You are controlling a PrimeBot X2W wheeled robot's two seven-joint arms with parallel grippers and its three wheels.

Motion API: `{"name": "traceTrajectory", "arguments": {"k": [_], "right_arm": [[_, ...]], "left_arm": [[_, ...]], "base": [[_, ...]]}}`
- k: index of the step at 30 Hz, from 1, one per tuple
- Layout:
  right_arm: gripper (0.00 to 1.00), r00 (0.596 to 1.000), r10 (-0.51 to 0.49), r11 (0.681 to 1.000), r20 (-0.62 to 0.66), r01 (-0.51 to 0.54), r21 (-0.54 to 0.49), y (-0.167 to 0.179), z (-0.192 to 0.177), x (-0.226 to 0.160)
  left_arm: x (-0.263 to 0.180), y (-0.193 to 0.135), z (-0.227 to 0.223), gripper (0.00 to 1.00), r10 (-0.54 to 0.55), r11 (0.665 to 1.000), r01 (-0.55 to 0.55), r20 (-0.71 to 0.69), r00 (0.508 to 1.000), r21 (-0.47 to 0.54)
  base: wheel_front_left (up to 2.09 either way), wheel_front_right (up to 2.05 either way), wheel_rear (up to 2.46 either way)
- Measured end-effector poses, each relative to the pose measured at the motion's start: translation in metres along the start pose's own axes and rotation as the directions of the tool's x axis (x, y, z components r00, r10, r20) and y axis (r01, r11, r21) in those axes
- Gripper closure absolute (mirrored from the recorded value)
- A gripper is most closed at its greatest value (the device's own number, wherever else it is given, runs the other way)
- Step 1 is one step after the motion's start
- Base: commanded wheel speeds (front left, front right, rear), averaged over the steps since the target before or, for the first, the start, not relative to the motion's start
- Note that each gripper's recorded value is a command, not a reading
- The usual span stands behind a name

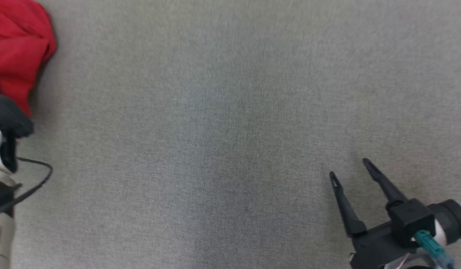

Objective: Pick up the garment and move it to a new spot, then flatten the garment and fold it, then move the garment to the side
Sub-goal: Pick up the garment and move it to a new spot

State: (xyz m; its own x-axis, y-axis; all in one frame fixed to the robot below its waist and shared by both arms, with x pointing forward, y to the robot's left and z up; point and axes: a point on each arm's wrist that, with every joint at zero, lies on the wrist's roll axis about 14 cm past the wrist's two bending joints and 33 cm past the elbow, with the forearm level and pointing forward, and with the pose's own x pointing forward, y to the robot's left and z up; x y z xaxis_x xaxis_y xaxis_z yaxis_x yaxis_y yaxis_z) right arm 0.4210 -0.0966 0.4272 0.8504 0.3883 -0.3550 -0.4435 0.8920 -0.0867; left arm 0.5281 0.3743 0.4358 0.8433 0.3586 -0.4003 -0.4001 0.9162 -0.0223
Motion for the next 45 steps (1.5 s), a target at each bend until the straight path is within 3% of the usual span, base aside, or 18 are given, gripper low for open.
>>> {"name": "traceTrajectory", "arguments": {"k": [6, 11, 16, 22, 28, 35, 37, 40, 45], "right_arm": [[0.0, 0.996, -0.001, 0.999, 0.093, -0.003, 0.052, 0.015, 0.02, -0.005], [0.0, 0.987, -0.026, 0.997, 0.16, 0.013, 0.081, 0.023, 0.036, -0.023], [0.0, 0.974, -0.074, 0.995, 0.216, 0.057, 0.083, 0.022, 0.05, -0.051], [0.0, 0.941, -0.17, 0.985, 0.294, 0.149, 0.092, 0.004, 0.069, -0.088], [0.0, 0.907, -0.276, 0.961, 0.317, 0.251, 0.119, -0.018, 0.07, -0.122], [0.0, 0.864, -0.402, 0.915, 0.302, 0.371, 0.157, -0.045, 0.06, -0.157], [0.0, 0.856, -0.425, 0.905, 0.296, 0.393, 0.164, -0.049, 0.056, -0.164], [0.0, 0.845, -0.449, 0.893, 0.29, 0.416, 0.171, -0.054, 0.054, -0.171], [0.0, 0.826, -0.495, 0.868, 0.269, 0.458, 0.191, -0.063, 0.046, -0.183]], "left_arm": [[-0.026, -0.006, 0.094, 1.0, -0.074, 0.994, 0.055, 0.206, 0.976, 0.096], [-0.071, -0.03, 0.165, 1.0, -0.182, 0.976, 0.124, 0.362, 0.914, 0.178], [-0.133, -0.068, 0.226, 1.0, -0.311, 0.944, 0.203, 0.499, 0.809, 0.26], [-0.213, -0.138, 0.271, 1.0, -0.483, 0.876, 0.353, 0.61, 0.628, 0.33], [-0.26, -0.222, 0.236, 1.0, -0.654, 0.752, 0.521, 0.564, 0.504, 0.405], [-0.287, -0.304, 0.157, 1.0, -0.795, 0.578, 0.735, 0.445, 0.411, 0.354], [-0.292, -0.321, 0.135, 1.0, -0.821, 0.539, 0.772, 0.413, 0.393, 0.337], [-0.293, -0.337, 0.112, 1.0, -0.842, 0.512, 0.794, 0.376, 0.387, 0.327], [-0.285, -0.368, 0.028, 1.0, -0.893, 0.448, 0.838, 0.196, 0.405, 0.312]], "base": [[0.0, 0.0, 0.0], [0.0, 0.0, 0.0], [0.0, 0.0, 0.0], [0.0, 0.0, 0.0], [0.0, 0.0, 0.0], [0.0, 0.0, 0.0], [0.0, 0.0, 0.0], [0.0, 0.0, 0.0], [0.0, 0.0, 0.0]]}}
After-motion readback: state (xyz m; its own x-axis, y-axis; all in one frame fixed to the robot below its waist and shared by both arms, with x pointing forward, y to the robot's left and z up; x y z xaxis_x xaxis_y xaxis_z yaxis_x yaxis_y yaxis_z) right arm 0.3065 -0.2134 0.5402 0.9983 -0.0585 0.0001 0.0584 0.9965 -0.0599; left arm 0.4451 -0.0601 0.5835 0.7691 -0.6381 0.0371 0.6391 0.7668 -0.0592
